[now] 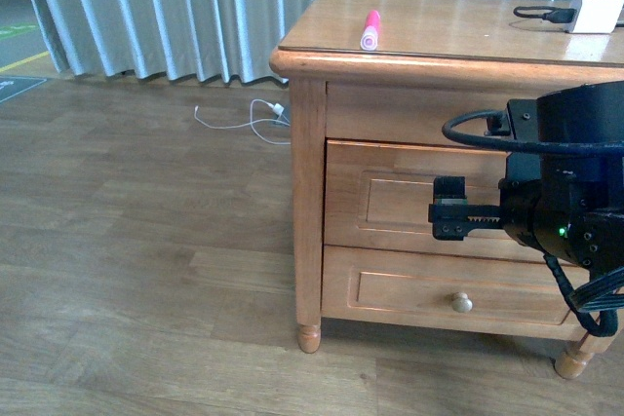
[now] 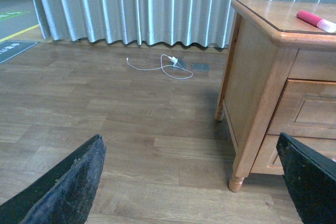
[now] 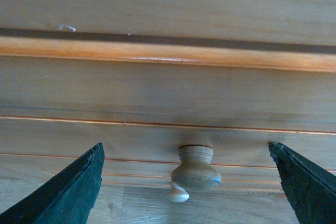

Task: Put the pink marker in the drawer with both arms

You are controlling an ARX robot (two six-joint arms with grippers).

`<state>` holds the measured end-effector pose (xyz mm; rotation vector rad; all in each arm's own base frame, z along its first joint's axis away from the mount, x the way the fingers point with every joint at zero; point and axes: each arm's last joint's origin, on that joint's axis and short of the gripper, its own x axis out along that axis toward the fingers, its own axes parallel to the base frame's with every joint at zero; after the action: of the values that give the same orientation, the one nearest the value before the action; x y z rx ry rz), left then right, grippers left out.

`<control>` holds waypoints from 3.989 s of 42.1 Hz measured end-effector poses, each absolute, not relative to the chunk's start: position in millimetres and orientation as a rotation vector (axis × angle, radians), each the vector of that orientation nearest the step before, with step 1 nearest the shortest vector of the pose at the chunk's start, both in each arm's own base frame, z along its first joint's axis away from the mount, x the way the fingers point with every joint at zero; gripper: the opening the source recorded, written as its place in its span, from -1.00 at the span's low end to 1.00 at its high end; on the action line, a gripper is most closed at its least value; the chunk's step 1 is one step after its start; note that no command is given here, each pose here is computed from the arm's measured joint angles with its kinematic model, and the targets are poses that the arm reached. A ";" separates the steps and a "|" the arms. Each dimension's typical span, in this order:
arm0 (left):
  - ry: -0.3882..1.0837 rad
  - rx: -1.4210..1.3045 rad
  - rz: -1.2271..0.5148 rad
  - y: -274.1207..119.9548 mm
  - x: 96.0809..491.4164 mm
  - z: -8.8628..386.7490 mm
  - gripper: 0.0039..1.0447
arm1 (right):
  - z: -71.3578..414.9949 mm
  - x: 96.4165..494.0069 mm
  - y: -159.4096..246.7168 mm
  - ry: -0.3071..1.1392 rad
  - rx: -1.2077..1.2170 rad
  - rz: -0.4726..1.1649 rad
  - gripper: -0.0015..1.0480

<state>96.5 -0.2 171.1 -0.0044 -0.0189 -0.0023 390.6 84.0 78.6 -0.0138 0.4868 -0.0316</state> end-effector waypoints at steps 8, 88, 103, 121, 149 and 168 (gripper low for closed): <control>-0.019 -0.004 -0.003 -0.2 96.5 171.1 0.89 | 67.9 393.2 82.6 0.507 -0.019 -0.047 0.83; -0.019 -0.004 -0.002 -0.2 96.5 171.1 0.89 | 146.1 201.8 27.8 0.654 0.128 0.308 0.53; -0.019 -0.004 -0.002 -0.2 96.5 171.1 0.89 | 191.4 129.6 -7.2 0.457 0.233 0.262 0.83; -0.019 -0.004 -0.002 -0.2 96.5 171.2 0.89 | 185.4 116.9 -1.7 -0.006 0.017 -0.008 0.01; -0.019 -0.004 -0.002 -0.2 96.5 171.2 0.89 | 177.3 112.9 -0.4 -0.002 0.004 -0.003 0.85; 0.079 -0.118 0.090 -5.7 105.5 167.3 0.89 | 177.3 112.9 -0.4 -0.002 0.004 -0.003 0.83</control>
<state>105.5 -5.7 167.3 -0.1182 0.0794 0.0905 112.9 -0.4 177.3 0.0036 -0.0017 -0.0030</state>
